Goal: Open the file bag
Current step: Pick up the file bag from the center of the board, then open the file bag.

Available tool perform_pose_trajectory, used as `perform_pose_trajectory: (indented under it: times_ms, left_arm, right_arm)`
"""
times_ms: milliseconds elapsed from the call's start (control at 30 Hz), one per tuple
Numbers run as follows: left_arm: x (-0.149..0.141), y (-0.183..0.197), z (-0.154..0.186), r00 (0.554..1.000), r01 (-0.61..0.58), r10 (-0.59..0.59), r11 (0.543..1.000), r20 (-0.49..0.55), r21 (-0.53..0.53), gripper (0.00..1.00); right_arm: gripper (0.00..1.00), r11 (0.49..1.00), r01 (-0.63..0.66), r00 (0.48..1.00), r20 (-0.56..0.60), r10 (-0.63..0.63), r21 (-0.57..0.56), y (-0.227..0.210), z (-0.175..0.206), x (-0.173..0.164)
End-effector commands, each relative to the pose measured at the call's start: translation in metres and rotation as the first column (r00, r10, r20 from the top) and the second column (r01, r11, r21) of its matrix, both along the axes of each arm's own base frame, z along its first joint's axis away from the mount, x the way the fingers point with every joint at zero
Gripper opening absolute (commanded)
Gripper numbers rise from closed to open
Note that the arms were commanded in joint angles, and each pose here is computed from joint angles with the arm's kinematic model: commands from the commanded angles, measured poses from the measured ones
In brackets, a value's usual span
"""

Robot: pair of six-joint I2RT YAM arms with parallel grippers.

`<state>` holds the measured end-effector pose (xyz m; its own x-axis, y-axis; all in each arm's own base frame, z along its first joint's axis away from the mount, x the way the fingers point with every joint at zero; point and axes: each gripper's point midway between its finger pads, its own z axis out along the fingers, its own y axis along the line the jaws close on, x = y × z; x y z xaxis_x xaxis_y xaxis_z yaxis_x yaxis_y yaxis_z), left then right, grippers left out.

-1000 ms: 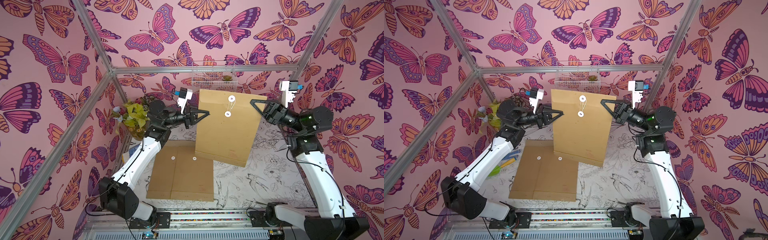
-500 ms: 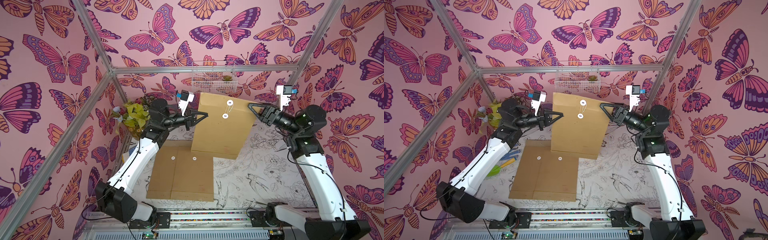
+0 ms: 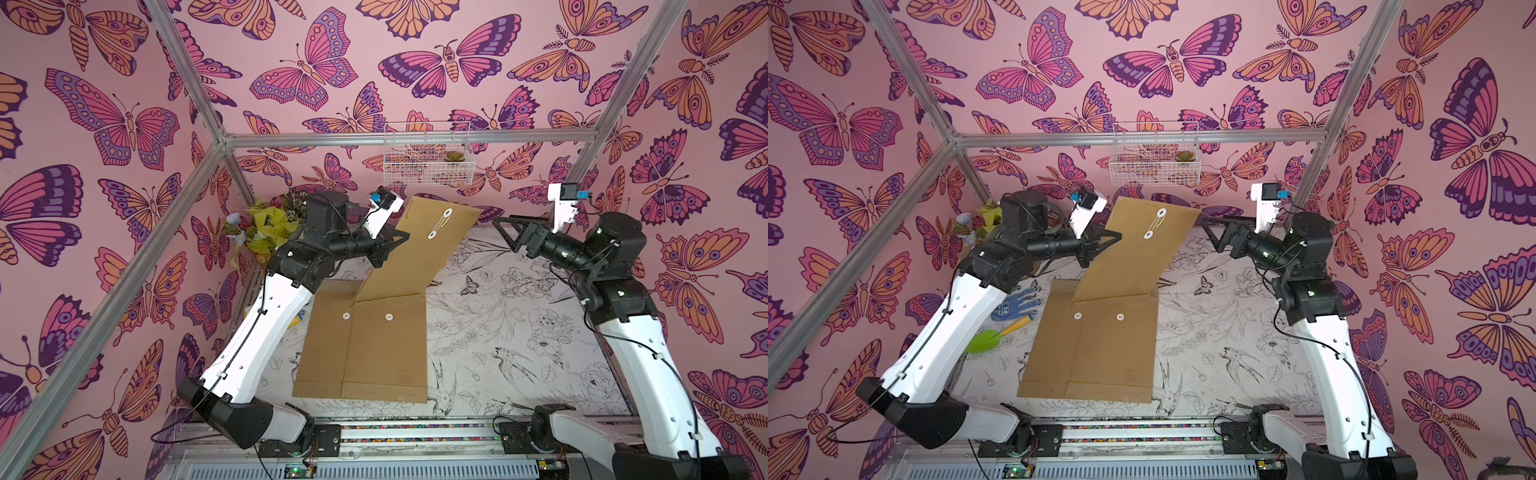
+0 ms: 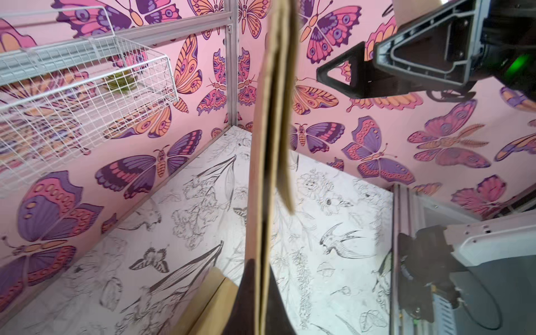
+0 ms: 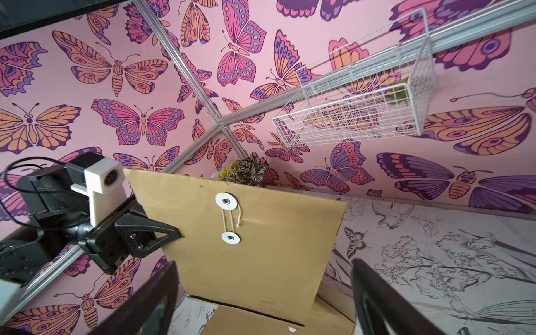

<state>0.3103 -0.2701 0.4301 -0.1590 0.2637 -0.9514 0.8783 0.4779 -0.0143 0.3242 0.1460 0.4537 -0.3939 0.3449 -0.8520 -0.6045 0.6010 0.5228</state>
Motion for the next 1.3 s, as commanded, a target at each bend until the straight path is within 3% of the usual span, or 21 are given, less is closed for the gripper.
perform_pose_trajectory:
  times_ms: [0, 167, 367, 600, 867, 1267]
  left_arm:
    - [0.004, 0.011, -0.017, 0.995, -0.090, 0.081, 0.979, 0.056, 0.181, 0.00]
    - [0.006, 0.009, -0.018, 0.981, -0.178, 0.146, 0.940, 0.129, 0.291, 0.00]
    - [0.005, 0.009, -0.017, 0.969, -0.229, 0.183, 0.916, 0.167, 0.328, 0.00]
    - [0.008, 0.004, -0.017, 0.959, -0.266, 0.204, 0.892, 0.198, 0.366, 0.00]
    - [0.009, -0.004, -0.021, 0.966, -0.248, 0.204, 0.904, 0.158, 0.349, 0.00]
    - [0.007, -0.006, -0.023, 0.969, -0.240, 0.198, 0.905, 0.150, 0.351, 0.00]
  right_arm:
    - [0.88, 0.989, -0.138, 0.989, -0.045, 0.141, 0.059, 0.033, -0.012, 0.000]
    - [0.77, 0.959, -0.193, 0.971, -0.104, 0.217, 0.208, 0.059, -0.029, 0.013]
    - [0.59, 0.909, -0.162, 0.957, -0.163, 0.240, 0.385, 0.063, -0.049, 0.033]
    - [0.59, 0.871, -0.136, 0.952, -0.180, 0.246, 0.472, 0.078, -0.062, 0.039]
    - [0.58, 0.854, -0.102, 0.966, -0.154, 0.207, 0.510, 0.087, -0.065, 0.039]
    - [0.53, 0.821, -0.142, 0.932, -0.206, 0.300, 0.554, 0.115, -0.082, 0.047]
